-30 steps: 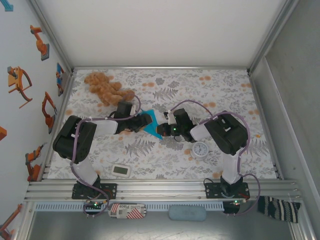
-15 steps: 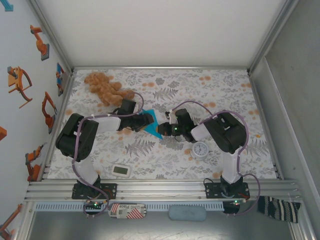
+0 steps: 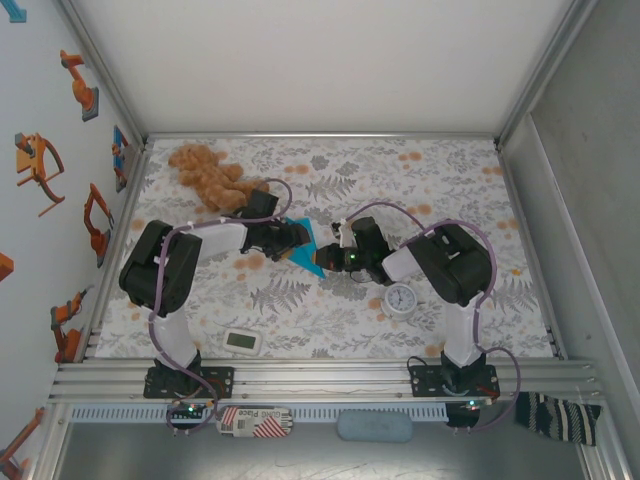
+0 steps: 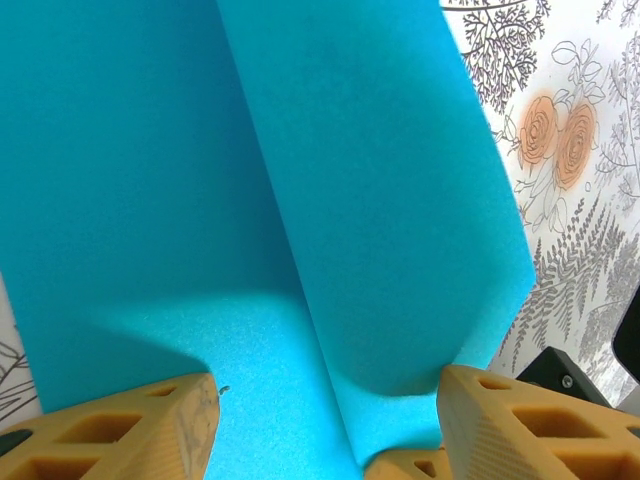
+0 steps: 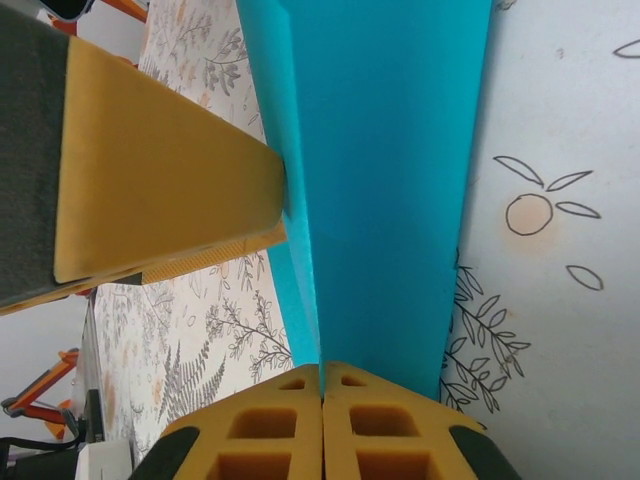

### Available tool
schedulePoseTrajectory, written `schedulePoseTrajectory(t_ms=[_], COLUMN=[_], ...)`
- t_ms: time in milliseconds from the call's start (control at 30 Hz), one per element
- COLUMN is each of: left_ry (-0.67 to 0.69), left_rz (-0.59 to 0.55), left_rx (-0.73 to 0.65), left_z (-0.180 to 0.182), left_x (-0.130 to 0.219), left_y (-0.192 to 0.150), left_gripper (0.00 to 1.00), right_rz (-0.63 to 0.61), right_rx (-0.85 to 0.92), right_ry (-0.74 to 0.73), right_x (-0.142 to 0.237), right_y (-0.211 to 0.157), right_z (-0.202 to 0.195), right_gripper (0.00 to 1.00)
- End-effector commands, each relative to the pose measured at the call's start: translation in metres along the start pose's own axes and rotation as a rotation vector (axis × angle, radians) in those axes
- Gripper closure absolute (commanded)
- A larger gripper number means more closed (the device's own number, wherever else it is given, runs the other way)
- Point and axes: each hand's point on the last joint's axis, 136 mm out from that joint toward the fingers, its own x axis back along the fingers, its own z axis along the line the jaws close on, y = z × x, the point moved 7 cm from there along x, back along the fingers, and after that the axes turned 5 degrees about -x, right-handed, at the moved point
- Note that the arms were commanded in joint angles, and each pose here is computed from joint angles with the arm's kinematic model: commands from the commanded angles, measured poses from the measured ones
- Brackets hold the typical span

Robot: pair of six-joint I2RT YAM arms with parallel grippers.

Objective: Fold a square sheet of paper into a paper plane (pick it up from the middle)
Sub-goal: Fourth fold the wing at the center of the table.

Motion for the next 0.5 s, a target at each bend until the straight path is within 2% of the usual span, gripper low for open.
schedulePoseTrajectory(t_ms=[0, 133, 467], left_ry=[0.262, 0.302, 0.378], left_rz=[0.145, 0.163, 0.198], left_rx=[0.074, 0.084, 0.105], left_z=[0.055, 0.059, 0.066], left_x=[-0.022, -0.023, -0.026], left_y=[-0.036, -0.037, -0.041], left_gripper=[0.38, 0.37, 0.37], right_rz=[-0.005, -0.019, -0.050], right_rx=[-0.022, -0.020, 0.017], right_ry=[-0.013, -0.027, -0.115], right_x=[0.005, 0.009, 0.022], right_y=[-0.002, 0.000, 0.004], right_z=[-0.004, -0.001, 0.005], right_gripper=[0.88, 0.82, 0.77])
